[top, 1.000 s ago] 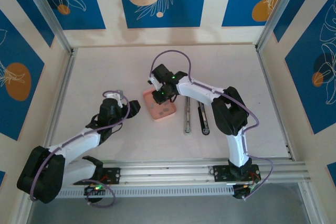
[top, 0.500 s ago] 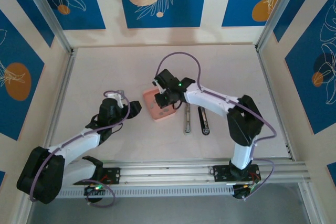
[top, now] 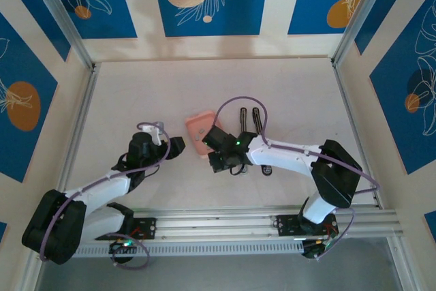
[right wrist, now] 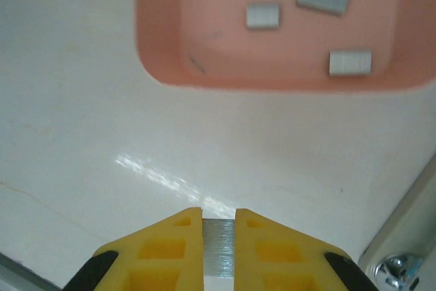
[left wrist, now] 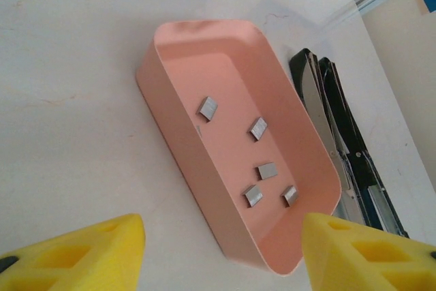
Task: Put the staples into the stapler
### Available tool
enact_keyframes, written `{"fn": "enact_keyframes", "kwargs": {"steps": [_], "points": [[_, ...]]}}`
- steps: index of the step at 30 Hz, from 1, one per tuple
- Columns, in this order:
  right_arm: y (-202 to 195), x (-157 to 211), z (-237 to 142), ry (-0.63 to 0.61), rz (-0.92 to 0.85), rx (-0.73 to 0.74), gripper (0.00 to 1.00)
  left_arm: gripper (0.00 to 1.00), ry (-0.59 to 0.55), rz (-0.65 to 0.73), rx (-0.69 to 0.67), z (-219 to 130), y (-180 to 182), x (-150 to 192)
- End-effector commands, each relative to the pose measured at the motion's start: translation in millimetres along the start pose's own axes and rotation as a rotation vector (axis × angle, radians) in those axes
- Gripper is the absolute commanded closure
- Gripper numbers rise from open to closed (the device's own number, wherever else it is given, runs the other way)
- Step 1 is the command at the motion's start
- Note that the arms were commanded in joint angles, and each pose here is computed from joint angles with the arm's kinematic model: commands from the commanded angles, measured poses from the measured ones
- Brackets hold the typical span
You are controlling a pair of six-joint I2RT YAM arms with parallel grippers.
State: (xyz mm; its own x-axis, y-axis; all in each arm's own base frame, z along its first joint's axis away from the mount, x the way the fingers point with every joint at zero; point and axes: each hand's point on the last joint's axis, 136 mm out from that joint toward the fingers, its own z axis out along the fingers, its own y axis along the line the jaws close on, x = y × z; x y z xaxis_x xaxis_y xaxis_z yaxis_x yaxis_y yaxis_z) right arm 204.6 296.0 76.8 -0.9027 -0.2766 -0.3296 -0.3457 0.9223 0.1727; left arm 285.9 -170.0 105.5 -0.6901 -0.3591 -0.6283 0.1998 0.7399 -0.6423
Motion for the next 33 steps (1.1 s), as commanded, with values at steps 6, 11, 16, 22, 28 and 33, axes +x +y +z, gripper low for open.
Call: {"fn": "enact_keyframes", "kwargs": {"steps": [6, 11, 16, 22, 28, 33], "points": [[-6.7, 35.6, 13.3, 0.128, 0.017, 0.108, 0.85, 0.38, 0.011, 0.019, 0.018, -0.3, -0.4, 4.6], [-5.2, 44.3, 25.3, 0.187, 0.002, 0.129, 0.85, 0.38, 0.012, 0.022, 0.014, -1.1, 0.6, 5.2], [-3.8, 49.2, 30.0, 0.22, -0.007, 0.142, 0.84, 0.38, 0.012, 0.028, 0.006, -2.0, 1.9, 5.4], [-5.8, 55.5, 34.0, 0.261, -0.007, 0.161, 0.83, 0.38, 0.015, 0.033, 0.0, -2.5, 3.1, 6.7], [-3.2, 57.6, 36.2, 0.285, -0.003, 0.157, 0.8, 0.38, 0.016, 0.032, 0.001, -2.8, 3.6, 7.6], [0.3, 53.1, 28.6, 0.282, 0.0, 0.147, 0.7, 0.38, 0.018, 0.031, -0.001, -2.9, 4.2, 8.5]]}}
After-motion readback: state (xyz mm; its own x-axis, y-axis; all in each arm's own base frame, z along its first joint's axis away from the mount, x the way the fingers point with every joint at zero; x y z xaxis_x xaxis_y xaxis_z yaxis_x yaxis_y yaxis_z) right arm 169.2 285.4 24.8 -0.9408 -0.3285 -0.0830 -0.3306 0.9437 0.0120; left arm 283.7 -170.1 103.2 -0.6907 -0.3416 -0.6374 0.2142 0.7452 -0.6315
